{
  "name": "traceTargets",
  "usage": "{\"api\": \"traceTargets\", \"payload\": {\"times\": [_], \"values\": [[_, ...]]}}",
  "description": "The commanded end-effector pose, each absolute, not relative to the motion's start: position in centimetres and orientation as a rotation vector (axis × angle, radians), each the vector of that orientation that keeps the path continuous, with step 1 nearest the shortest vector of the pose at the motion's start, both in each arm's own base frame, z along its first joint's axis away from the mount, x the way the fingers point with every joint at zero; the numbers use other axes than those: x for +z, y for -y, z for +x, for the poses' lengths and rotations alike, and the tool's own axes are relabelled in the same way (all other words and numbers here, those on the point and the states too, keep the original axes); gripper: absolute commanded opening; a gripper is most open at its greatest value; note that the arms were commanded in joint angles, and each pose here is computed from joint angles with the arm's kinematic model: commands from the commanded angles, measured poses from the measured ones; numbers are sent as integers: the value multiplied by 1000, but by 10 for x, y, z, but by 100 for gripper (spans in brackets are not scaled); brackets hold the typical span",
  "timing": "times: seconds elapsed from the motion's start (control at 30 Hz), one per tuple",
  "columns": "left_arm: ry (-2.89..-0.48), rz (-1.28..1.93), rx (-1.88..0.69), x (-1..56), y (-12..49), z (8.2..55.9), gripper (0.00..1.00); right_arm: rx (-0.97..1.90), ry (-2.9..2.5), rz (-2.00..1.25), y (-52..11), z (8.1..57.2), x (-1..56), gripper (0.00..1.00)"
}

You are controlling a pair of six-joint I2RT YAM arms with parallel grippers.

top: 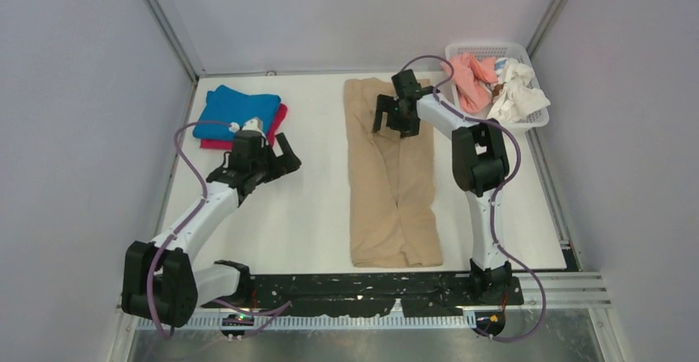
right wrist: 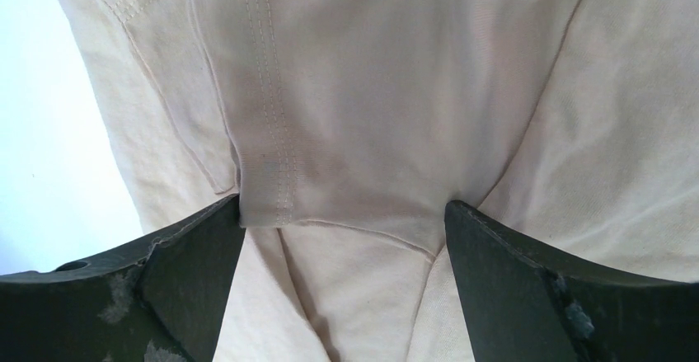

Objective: Fold and stack the t-shirts
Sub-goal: Rotate the tshirt 90 degrees, then grab the bottom of the folded rectangular tshirt with both arms

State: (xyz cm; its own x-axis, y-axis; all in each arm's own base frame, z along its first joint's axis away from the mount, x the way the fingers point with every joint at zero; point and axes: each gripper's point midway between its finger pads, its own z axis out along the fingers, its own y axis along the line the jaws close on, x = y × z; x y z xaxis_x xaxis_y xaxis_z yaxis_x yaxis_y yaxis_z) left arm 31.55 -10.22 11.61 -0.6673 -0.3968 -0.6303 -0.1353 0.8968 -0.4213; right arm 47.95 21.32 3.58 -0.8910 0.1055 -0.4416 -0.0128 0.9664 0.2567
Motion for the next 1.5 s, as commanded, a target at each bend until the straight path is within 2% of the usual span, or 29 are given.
{"api": "traceTargets", "payload": {"times": [0.0,0.27,0.43,0.47,0.5,0.53,0.57,0.6,0.63,0.67,0.7,0.8,1.07,1.23,1.37,1.47], "values": [[-2222,-317,-534,141,118,336,100,422,-2665,161,-215,492,29,95],[-2232,-205,-758,148,151,328,99,499,-2553,222,-237,526,50,95],[-2266,-28,-1082,146,195,294,100,428,-2426,158,-230,524,116,95],[-2286,-18,-1094,139,200,286,100,417,-2434,140,-230,515,116,95],[-2313,2,-1092,132,208,275,100,378,-2374,136,-222,512,144,95],[-2341,3,-1084,125,211,268,100,350,-2388,127,-219,499,139,95],[-2373,22,-1085,119,217,257,100,327,-2333,126,-211,491,166,95],[-2402,60,-1091,115,226,242,100,306,-2363,110,-209,472,156,95],[-2427,75,-1080,110,231,231,100,296,-2318,117,-201,461,177,95],[-2451,91,-1058,105,234,221,100,261,-2365,110,-195,438,156,95],[-2480,111,-1026,99,237,209,100,258,-2312,142,-186,425,178,95],[-2528,185,-971,90,249,180,99,249,-2316,205,-157,364,161,95],[-2603,211,-894,72,271,154,93,203,-2413,200,-98,237,93,95],[-2679,350,-858,59,294,132,88,248,-2508,233,-86,183,64,95],[-2769,388,-761,29,296,107,84,535,-2548,324,-112,149,55,95],[-2829,387,-739,12,301,93,74,547,-2513,441,-108,145,50,95]]}}
